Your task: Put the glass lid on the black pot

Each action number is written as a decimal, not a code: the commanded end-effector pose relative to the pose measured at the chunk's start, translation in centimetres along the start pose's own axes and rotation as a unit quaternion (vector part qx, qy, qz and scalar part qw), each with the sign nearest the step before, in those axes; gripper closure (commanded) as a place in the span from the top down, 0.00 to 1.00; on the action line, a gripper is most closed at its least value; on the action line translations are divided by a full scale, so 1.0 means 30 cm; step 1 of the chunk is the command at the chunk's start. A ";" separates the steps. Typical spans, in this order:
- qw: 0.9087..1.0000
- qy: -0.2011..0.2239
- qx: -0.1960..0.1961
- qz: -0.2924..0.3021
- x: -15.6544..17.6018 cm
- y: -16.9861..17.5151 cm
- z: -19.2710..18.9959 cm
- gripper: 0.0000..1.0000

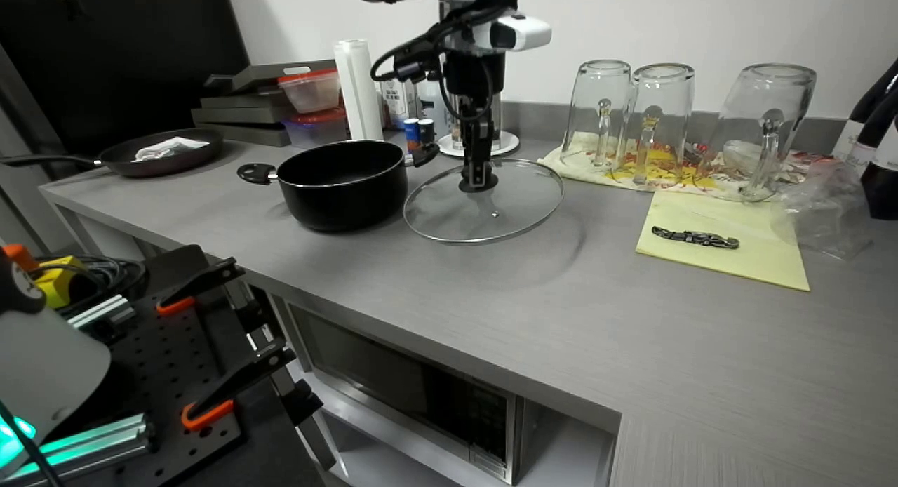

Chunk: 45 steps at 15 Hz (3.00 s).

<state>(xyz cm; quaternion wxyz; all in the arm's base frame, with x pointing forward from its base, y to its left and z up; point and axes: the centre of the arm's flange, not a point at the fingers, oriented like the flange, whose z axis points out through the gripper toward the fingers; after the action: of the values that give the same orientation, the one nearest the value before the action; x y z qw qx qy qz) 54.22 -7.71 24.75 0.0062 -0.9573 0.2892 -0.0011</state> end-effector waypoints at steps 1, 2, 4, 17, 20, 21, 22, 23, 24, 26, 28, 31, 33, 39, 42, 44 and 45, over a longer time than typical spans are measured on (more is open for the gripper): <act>0.999 0.020 0.002 -0.045 -0.099 -0.035 -0.169 0.25; 0.998 0.019 0.005 -0.061 -0.122 -0.060 -0.196 0.25; 0.996 0.017 0.011 -0.088 -0.166 -0.113 -0.245 0.25; 0.960 -0.034 -0.007 -0.278 -0.500 -0.526 -0.312 0.25; 0.953 -0.033 -0.012 -0.301 -0.552 -0.597 -0.280 0.25; 0.951 -0.034 -0.013 -0.307 -0.566 -0.617 -0.268 0.25; 0.949 -0.034 -0.016 -0.312 -0.577 -0.633 -0.254 0.25; 0.948 -0.035 -0.018 -0.316 -0.586 -0.647 -0.239 0.25; 0.946 -0.038 -0.021 -0.321 -0.594 -0.661 -0.220 0.25; 0.943 -0.042 -0.026 -0.329 -0.607 -0.687 -0.188 0.25; 0.940 -0.042 -0.031 -0.338 -0.619 -0.708 -0.156 0.25; 0.935 -0.042 -0.039 -0.351 -0.636 -0.744 -0.116 0.25; 0.931 -0.040 -0.044 -0.361 -0.651 -0.766 -0.099 0.25; 0.920 -0.032 -0.058 -0.386 -0.700 -0.818 -0.071 0.25; 0.916 -0.031 -0.063 -0.395 -0.713 -0.827 -0.057 0.25; 0.914 -0.032 -0.065 -0.399 -0.721 -0.827 -0.048 0.25; 0.913 -0.032 -0.065 -0.400 -0.725 -0.825 -0.045 0.25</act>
<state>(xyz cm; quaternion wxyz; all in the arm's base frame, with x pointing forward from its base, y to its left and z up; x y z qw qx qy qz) 49.43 24.10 25.97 -0.0389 -0.9907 -0.1169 0.0574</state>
